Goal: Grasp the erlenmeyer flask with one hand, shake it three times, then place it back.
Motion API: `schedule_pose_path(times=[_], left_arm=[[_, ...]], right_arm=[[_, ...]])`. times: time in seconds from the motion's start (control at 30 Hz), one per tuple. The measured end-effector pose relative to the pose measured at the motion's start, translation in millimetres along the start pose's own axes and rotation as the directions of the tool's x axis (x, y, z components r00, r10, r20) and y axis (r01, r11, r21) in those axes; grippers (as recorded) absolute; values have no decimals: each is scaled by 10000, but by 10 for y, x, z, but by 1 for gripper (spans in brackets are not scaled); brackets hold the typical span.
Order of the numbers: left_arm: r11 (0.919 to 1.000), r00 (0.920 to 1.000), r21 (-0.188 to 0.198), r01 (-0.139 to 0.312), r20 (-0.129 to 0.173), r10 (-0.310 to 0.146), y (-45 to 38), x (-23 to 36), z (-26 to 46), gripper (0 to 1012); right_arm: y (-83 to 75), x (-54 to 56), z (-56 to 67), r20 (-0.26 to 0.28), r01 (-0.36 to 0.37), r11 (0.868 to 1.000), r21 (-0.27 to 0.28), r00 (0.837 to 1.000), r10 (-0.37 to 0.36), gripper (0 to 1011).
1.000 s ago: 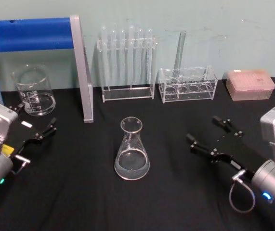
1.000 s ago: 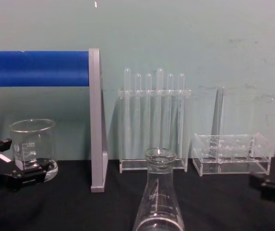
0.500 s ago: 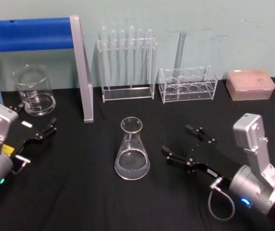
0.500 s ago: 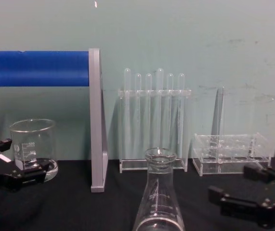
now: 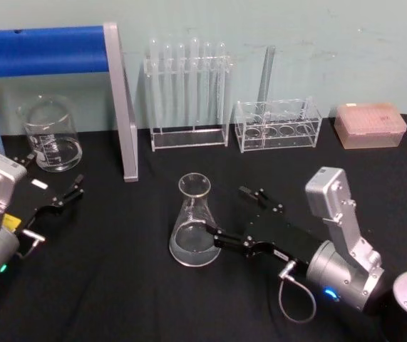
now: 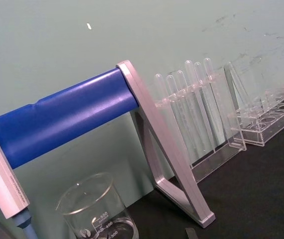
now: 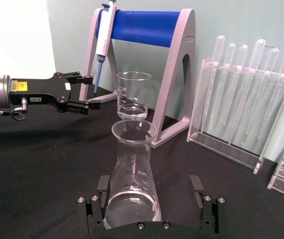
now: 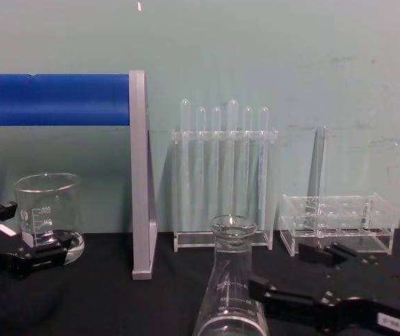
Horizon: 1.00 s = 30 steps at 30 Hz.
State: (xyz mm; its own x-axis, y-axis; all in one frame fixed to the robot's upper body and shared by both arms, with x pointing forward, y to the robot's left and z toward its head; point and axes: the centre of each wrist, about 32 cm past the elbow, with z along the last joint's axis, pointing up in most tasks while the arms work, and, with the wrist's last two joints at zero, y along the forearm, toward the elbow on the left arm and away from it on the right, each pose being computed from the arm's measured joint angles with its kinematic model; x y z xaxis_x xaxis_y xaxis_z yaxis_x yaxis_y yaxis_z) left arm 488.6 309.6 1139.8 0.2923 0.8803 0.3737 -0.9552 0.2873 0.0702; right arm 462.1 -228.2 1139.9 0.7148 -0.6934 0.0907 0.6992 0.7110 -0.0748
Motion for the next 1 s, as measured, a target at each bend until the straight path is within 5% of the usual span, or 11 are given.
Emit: schedule_pose_path(times=[1.0], left_arm=[[10000,10000,1,0,0,0,0,0,0,1001]], right_arm=[[538,-39,17,244,-407,9987,318,9989,399,1000]])
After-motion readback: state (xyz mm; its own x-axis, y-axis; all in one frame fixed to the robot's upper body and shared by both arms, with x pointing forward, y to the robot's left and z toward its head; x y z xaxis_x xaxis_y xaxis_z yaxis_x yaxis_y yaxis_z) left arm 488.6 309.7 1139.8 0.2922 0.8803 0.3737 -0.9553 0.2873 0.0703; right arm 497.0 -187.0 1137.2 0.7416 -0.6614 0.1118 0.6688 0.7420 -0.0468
